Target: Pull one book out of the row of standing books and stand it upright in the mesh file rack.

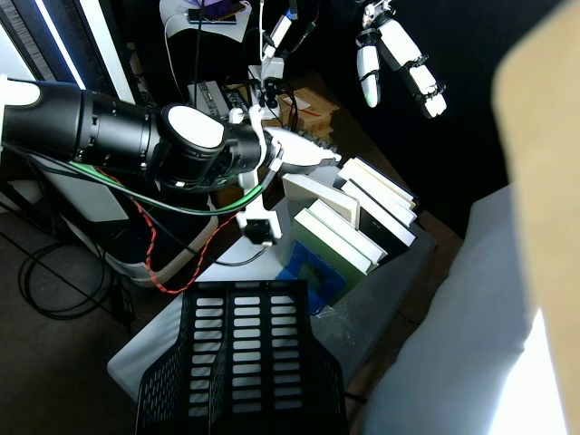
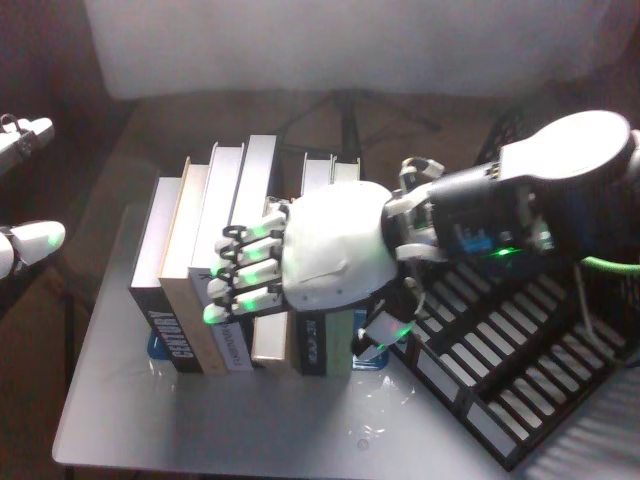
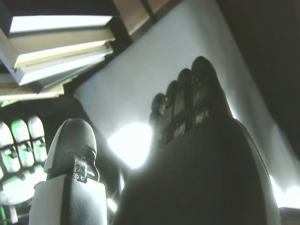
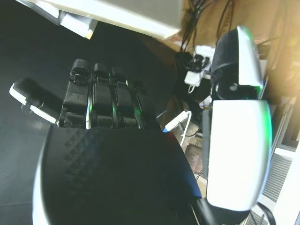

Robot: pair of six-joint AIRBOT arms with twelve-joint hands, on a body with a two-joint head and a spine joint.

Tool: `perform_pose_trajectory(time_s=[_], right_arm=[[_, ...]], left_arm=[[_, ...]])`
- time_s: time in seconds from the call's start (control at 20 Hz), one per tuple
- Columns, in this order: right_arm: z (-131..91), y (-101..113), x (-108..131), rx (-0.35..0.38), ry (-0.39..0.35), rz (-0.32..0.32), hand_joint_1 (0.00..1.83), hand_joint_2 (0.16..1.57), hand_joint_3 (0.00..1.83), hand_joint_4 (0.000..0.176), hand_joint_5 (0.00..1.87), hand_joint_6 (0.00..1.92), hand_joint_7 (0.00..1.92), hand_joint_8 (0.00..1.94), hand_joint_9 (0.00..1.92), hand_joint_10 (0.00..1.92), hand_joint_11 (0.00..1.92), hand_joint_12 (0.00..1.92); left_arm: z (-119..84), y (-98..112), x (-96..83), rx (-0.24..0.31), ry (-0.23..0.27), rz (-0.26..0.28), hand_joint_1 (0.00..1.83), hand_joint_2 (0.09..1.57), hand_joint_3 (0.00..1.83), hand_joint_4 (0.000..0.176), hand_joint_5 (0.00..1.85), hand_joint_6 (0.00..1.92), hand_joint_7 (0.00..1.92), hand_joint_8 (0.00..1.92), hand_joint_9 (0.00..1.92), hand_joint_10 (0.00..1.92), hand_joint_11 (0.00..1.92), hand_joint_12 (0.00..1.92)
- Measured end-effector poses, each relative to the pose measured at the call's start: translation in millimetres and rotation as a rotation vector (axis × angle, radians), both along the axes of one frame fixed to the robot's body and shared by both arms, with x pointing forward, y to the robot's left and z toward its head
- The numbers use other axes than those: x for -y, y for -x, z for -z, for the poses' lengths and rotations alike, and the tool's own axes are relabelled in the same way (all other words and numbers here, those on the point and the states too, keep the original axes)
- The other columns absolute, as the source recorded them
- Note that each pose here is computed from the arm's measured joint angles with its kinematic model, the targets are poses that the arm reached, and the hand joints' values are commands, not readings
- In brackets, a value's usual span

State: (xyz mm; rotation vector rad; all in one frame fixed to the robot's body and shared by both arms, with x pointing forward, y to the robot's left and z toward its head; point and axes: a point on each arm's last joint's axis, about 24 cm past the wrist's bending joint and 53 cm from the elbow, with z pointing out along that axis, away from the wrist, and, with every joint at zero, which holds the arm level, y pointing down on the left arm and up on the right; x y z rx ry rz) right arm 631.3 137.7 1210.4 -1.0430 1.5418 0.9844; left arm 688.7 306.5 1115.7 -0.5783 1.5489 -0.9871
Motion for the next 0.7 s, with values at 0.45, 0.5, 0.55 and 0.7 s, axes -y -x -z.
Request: perform_pose_trajectory(time_s=[0.45, 0.5, 0.55, 0.7], right_arm=[[28.1, -13.7, -17.1, 0.049, 0.072, 0.026, 0.96, 0.95, 0.00, 0.003, 0.00, 0.00, 0.00, 0.00, 0.00, 0.00, 0.00, 0.00], [32.3, -14.1, -19.8, 0.048, 0.078, 0.028, 0.96, 0.94, 0.00, 0.006, 0.00, 0.00, 0.00, 0.00, 0.00, 0.00, 0.00, 0.00], [35.4, -13.5, -22.9, 0.053, 0.084, 0.027, 0.95, 0.94, 0.00, 0.008, 0.00, 0.00, 0.00, 0.00, 0.00, 0.00, 0.00, 0.00], [38.1, -13.1, -28.3, 0.085, 0.104, 0.024, 0.94, 0.92, 0.00, 0.030, 0.00, 0.00, 0.00, 0.00, 0.00, 0.00, 0.00, 0.00]], left_arm=[[-1.7, 1.9, -12.8, 0.007, -0.003, -0.029, 0.53, 1.32, 0.00, 0.000, 0.03, 0.00, 0.00, 0.00, 0.00, 0.00, 0.00, 0.00], [-1.1, 2.6, -13.6, 0.007, -0.004, -0.029, 0.52, 1.32, 0.00, 0.002, 0.04, 0.01, 0.00, 0.00, 0.00, 0.00, 0.00, 0.00], [0.6, 3.9, -15.2, 0.004, -0.008, -0.031, 0.53, 1.33, 0.00, 0.000, 0.05, 0.01, 0.00, 0.00, 0.00, 0.00, 0.00, 0.00], [4.6, 6.0, -22.0, -0.008, -0.007, -0.051, 0.58, 1.33, 0.00, 0.000, 0.06, 0.01, 0.00, 0.00, 0.00, 0.00, 0.00, 0.00]])
